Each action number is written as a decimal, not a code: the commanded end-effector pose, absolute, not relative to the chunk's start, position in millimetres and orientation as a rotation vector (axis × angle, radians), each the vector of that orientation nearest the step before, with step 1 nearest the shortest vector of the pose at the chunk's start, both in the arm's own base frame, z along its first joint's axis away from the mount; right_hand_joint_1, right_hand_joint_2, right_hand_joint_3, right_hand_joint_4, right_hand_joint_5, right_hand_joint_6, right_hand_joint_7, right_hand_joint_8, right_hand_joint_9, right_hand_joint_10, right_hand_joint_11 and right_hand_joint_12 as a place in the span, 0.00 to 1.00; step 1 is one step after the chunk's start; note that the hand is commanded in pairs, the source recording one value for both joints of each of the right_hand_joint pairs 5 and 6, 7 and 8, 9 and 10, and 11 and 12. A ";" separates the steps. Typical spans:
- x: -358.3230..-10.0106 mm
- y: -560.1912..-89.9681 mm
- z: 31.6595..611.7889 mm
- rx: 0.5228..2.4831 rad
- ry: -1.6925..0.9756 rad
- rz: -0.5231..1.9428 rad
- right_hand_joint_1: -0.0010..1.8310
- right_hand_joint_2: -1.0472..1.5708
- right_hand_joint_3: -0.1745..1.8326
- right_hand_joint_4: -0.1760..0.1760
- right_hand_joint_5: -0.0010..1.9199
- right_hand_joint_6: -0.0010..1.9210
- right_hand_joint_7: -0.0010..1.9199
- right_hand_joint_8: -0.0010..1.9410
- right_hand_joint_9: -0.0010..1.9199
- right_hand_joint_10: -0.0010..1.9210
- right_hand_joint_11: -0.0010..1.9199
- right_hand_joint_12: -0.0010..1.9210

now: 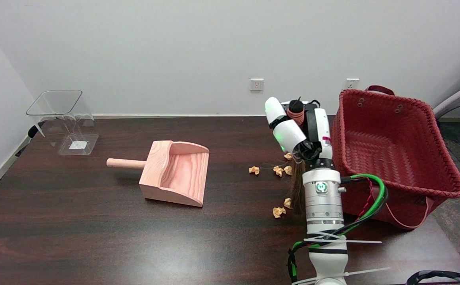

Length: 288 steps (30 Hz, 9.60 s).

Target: Sweep the paper balls into the dustpan.

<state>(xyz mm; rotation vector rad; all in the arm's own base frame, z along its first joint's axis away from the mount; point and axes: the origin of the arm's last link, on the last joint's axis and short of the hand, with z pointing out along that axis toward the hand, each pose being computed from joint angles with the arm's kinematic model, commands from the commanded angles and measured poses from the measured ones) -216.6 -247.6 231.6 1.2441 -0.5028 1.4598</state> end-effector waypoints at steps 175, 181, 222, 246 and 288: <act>-168.5 -330.1 247.5 1.371 -0.611 1.676 0.46 1.00 0.18 0.50 1.00 1.00 1.00 0.99 1.00 1.00 1.00 1.00; -170.2 -327.2 281.0 1.354 -0.523 1.631 0.47 1.00 0.26 0.50 1.00 1.00 1.00 0.99 1.00 1.00 1.00 1.00; -270.1 -351.0 313.7 1.332 -0.552 1.293 0.43 1.00 0.33 0.50 1.00 1.00 1.00 0.99 1.00 1.00 1.00 1.00; -292.7 -355.4 273.0 1.283 -0.773 1.404 0.43 1.00 0.33 0.50 1.00 1.00 1.00 0.99 1.00 1.00 1.00 1.00; -297.9 -402.6 168.7 1.111 -1.175 1.614 0.39 1.00 0.29 0.50 1.00 1.00 1.00 0.99 1.00 1.00 1.00 1.00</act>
